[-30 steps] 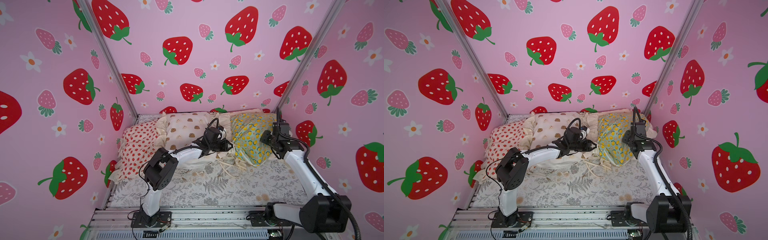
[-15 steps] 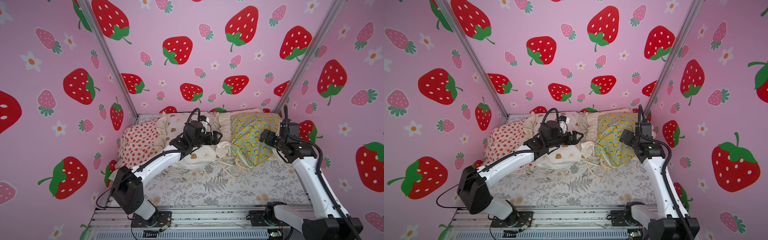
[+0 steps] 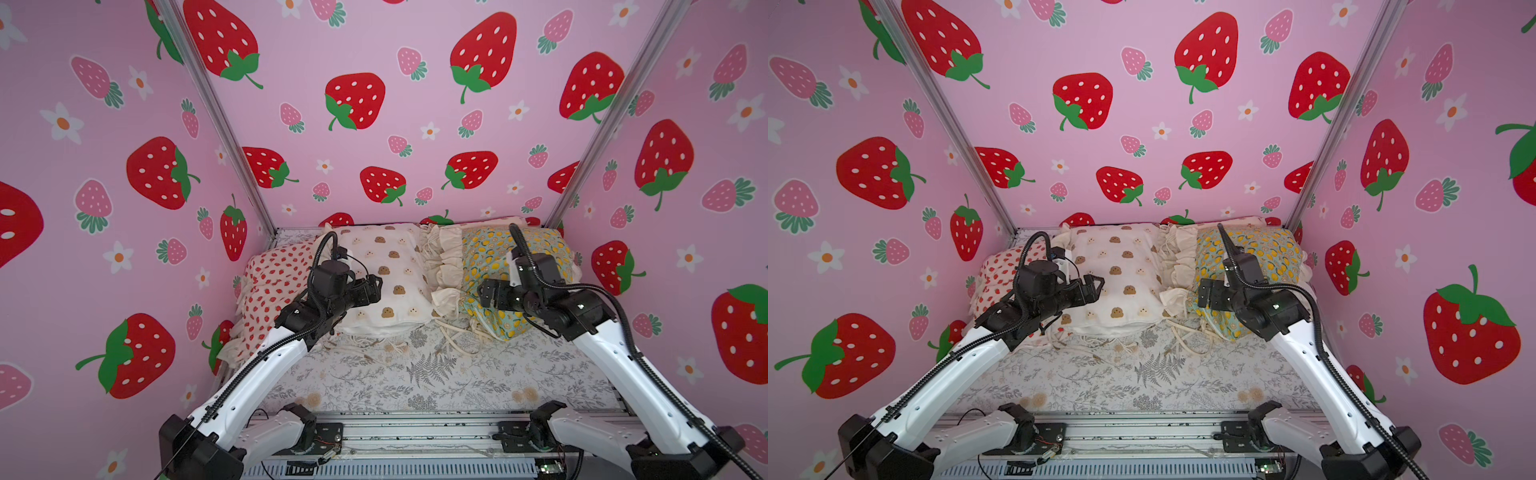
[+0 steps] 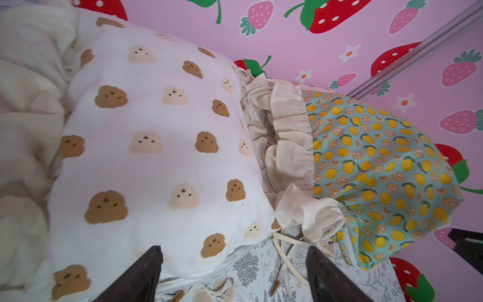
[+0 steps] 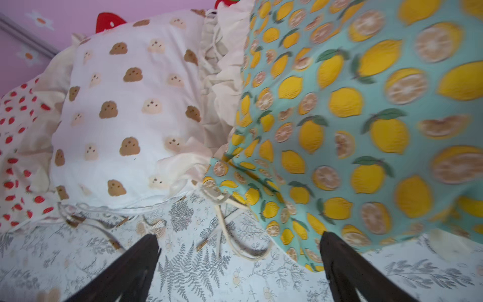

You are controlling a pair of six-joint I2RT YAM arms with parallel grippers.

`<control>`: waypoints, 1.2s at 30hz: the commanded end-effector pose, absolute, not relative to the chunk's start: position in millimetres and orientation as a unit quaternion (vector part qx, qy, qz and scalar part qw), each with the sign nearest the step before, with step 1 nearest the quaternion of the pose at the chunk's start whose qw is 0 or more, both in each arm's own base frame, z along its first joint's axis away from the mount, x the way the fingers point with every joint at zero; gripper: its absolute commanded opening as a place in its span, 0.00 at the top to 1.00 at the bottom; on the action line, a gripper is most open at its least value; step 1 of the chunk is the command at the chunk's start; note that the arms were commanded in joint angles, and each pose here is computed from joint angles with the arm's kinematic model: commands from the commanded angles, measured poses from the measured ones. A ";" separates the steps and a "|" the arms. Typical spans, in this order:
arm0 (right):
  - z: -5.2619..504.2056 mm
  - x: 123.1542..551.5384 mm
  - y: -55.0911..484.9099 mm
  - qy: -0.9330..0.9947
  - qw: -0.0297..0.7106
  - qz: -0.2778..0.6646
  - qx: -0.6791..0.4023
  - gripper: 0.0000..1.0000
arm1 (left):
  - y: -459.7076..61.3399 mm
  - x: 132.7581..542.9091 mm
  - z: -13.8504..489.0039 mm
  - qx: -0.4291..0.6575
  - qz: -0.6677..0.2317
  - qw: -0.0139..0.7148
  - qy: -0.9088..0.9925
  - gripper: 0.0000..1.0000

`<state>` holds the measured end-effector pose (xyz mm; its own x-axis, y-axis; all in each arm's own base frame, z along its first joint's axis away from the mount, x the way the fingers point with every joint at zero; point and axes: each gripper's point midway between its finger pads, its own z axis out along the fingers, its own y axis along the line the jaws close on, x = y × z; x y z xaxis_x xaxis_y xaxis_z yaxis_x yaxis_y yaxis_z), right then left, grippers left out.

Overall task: Zip up pillowcases
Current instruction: Place the pillowcase on the pillowcase.

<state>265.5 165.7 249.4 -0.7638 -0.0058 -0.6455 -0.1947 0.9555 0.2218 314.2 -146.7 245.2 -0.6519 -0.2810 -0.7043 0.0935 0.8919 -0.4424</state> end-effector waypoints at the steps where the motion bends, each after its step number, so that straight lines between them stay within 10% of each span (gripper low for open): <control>1: 210.7 262.8 194.7 0.943 0.296 0.140 -0.064 0.01 | -115.5 297.8 216.3 -0.094 -0.179 0.380 0.903 0.12; 22: 134.1 374.1 106.0 0.960 0.281 -0.004 0.010 0.00 | -45.4 310.7 112.2 -0.260 -0.195 0.298 0.898 0.18; 36: 197.9 326.3 152.5 0.944 0.325 0.043 -0.050 0.00 | -30.2 303.8 81.5 -0.315 -0.194 0.295 0.881 0.32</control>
<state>339.0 147.3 187.5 -0.7871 -0.0414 -0.6154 -0.1053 0.9921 0.0679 304.5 -35.7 78.4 -0.6773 -0.6273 -0.3845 -0.4167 0.7578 -0.5022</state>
